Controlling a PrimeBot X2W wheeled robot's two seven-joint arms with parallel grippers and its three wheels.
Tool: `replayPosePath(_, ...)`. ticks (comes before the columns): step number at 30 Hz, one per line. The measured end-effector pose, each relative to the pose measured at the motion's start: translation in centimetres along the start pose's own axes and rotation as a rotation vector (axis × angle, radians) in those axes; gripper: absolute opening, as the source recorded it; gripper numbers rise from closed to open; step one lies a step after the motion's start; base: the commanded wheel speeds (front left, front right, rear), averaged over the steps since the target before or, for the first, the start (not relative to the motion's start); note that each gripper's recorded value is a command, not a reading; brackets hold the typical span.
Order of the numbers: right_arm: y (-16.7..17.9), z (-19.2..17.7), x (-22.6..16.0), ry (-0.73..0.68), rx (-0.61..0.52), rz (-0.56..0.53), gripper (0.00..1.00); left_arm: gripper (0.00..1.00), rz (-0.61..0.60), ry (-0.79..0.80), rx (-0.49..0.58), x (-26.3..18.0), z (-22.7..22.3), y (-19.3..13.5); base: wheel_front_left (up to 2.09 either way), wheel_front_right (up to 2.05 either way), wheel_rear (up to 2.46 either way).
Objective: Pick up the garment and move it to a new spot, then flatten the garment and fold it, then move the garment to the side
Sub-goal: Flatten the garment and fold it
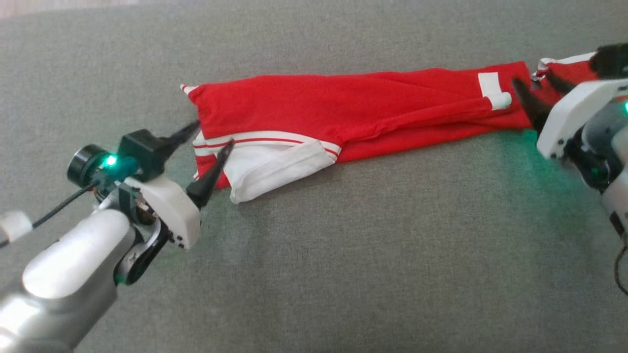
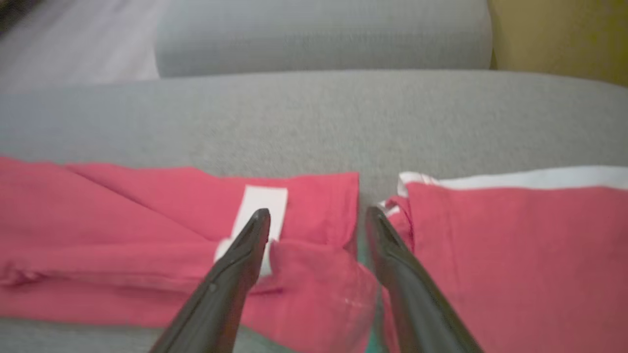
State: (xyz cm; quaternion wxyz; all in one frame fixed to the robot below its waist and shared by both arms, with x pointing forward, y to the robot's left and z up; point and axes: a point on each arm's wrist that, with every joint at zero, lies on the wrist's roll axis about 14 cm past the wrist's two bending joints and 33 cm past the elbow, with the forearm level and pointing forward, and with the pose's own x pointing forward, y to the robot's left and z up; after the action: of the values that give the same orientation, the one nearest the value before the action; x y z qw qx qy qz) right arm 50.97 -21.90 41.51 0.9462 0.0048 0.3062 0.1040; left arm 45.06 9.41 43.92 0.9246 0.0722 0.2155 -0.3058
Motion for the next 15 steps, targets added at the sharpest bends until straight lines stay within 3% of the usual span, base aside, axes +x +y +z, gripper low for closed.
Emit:
replayPosePath(7, 2.3, 8.9, -3.0, -0.407, 0.104, 0.064, 1.00, 1.00, 0.274, -0.436, -0.124, -2.5, 8.5, 4.2, 0.00, 0.00, 0.00)
replayPosePath(10, 3.7, 12.2, -5.0, -0.592, 0.193, 0.091, 1.00, 1.00, 0.371, -0.539, -0.162, -4.5, 10.5, 5.4, 0.00, 0.00, 0.00)
replayPosePath(15, 4.5, 12.1, -6.5, -0.665, 0.242, 0.084, 1.00, 1.00, 0.469, -0.653, -0.183, -7.5, 12.2, 5.6, 0.00, 0.00, 0.00)
